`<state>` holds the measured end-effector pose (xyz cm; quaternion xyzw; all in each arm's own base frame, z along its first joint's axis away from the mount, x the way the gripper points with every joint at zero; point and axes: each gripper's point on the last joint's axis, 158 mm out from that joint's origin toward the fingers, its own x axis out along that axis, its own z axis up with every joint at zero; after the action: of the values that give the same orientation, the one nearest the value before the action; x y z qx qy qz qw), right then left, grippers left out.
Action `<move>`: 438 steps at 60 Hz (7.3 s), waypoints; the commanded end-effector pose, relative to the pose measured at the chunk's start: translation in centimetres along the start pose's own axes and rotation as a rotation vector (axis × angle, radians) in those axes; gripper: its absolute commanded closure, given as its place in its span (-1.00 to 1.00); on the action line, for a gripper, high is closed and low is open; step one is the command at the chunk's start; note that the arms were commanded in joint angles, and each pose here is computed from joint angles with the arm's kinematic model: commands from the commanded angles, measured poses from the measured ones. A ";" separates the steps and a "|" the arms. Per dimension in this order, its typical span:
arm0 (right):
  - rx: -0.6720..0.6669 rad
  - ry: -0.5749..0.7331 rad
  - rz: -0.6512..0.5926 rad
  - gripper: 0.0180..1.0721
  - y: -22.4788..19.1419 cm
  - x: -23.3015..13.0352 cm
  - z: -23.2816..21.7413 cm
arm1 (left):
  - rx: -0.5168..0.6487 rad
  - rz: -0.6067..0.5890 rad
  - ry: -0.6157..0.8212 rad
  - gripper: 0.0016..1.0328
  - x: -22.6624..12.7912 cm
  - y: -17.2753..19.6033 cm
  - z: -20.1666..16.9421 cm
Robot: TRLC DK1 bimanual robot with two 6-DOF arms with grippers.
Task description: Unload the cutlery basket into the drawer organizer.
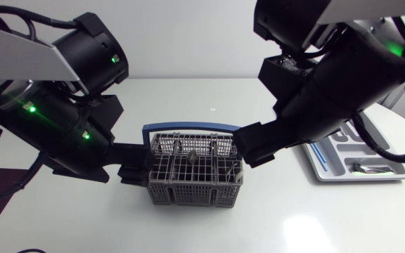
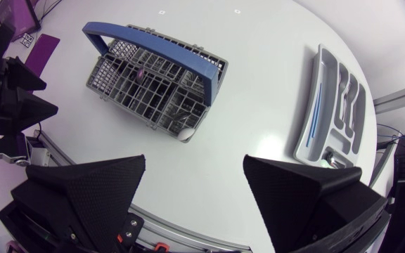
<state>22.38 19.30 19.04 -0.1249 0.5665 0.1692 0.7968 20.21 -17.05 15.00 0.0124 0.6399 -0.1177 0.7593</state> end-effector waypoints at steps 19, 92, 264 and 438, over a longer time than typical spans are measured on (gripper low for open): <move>0.054 0.030 -0.035 -0.90 0.8 1.1 0.9 | 0.001 0.036 0.014 -0.90 0.7 1.7 -0.4; 0.124 0.085 0.016 -0.81 9.5 9.8 5.6 | 0.111 0.030 -0.066 -0.90 2.7 8.4 -0.3; 0.128 -0.381 0.160 0.13 7.1 13.5 8.3 | 0.418 -0.281 -0.439 -0.89 5.2 0.6 3.1; 0.168 -0.334 0.281 -0.70 6.0 12.7 5.5 | 0.454 -0.306 -0.450 -0.89 5.1 -0.6 2.3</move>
<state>28.85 29.15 9.78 0.0548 0.4426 0.2545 0.8581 23.54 -18.60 10.65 0.0541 0.4143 -0.3588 0.8347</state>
